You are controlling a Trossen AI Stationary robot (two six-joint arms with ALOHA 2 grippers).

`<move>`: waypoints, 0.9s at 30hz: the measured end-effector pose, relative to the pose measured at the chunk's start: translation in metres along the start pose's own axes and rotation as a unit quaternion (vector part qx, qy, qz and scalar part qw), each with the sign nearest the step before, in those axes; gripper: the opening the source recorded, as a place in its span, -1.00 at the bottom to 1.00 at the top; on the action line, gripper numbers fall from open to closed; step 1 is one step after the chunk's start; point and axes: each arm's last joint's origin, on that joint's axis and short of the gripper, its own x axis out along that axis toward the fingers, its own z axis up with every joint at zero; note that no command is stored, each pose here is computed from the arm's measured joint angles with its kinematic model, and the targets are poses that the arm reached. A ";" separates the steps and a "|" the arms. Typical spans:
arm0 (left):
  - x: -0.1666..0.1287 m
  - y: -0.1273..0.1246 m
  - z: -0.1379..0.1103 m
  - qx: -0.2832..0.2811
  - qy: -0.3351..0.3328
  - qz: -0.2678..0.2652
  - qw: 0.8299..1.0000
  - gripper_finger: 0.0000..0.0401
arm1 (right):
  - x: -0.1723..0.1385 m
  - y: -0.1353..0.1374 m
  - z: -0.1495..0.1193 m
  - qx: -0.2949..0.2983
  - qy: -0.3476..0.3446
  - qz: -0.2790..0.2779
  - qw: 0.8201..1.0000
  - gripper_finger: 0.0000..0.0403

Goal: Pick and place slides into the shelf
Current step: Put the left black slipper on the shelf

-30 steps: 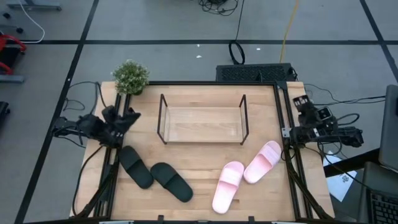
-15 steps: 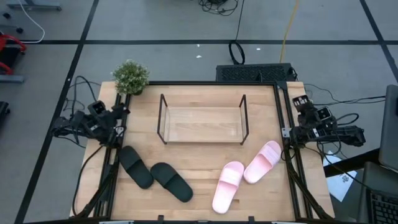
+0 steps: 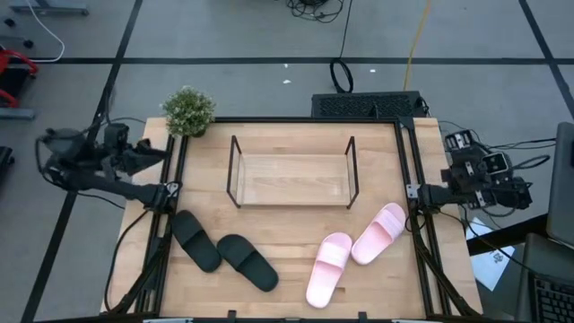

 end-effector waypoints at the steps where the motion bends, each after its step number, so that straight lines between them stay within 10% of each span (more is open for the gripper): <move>1: -0.002 -0.002 0.002 -0.013 0.026 0.029 0.999 -0.12 | 0.005 -0.002 -0.001 0.001 0.015 -0.003 1.000 -0.37; 5: -0.005 0.000 0.001 -0.078 0.131 0.170 0.973 -0.12 | 0.025 -0.009 -0.009 0.010 0.054 -0.008 0.998 -0.37; 11: 0.019 0.011 -0.024 -0.150 0.312 0.318 0.883 -0.12 | 0.049 -0.020 -0.027 -0.002 0.093 -0.022 0.995 -0.37; 18: 0.059 0.018 -0.047 -0.156 0.410 0.331 0.835 -0.12 | 0.067 -0.029 -0.041 -0.058 0.114 -0.050 0.991 -0.37; 27: 0.089 0.038 -0.078 -0.164 0.439 0.326 0.821 -0.12 | 0.071 -0.031 -0.045 -0.065 0.121 -0.049 0.989 -0.37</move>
